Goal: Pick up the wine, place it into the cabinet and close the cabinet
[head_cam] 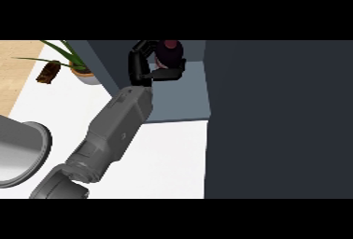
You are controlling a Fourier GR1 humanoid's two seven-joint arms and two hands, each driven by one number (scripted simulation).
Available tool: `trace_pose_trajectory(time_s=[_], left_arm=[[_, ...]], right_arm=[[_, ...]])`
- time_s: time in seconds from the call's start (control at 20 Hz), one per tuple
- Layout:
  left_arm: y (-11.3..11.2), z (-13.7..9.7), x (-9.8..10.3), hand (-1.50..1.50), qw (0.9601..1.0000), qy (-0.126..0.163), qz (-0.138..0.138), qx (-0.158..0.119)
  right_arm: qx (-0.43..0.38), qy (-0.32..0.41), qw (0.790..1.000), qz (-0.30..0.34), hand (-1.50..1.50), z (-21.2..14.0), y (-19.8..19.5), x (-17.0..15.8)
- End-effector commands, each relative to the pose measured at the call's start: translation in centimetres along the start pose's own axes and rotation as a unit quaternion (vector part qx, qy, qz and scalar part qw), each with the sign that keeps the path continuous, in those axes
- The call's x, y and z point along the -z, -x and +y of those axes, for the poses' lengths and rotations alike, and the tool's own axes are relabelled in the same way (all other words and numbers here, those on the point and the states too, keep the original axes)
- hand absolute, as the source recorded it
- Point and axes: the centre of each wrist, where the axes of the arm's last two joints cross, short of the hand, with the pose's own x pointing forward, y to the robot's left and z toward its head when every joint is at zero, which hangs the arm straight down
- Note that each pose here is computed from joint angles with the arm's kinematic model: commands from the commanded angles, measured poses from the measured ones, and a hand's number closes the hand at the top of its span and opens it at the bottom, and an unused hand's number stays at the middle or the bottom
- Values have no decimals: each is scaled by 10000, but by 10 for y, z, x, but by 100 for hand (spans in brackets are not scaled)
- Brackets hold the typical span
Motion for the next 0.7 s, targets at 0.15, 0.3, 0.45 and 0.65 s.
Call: trace_pose_trajectory(time_s=[0.15, 0.3, 0.45, 0.65], left_arm=[[16, 12, -9, 150, 9993, -209, 212, 244], [14, 20, -2, -150, 9987, -226, 285, 357], [16, 10, -8, -150, 9976, -253, 226, 608], [19, 16, -9, -150, 9963, -199, 410, 731]], right_arm=[[13, -93, 9996, -272, -150, 13, -16, -17], [-12, -170, 9995, -264, -150, 4, -14, -6], [51, -102, 9997, -221, -150, 7, -13, -4], [-44, -33, 9998, -182, -150, 7, -12, -12]])
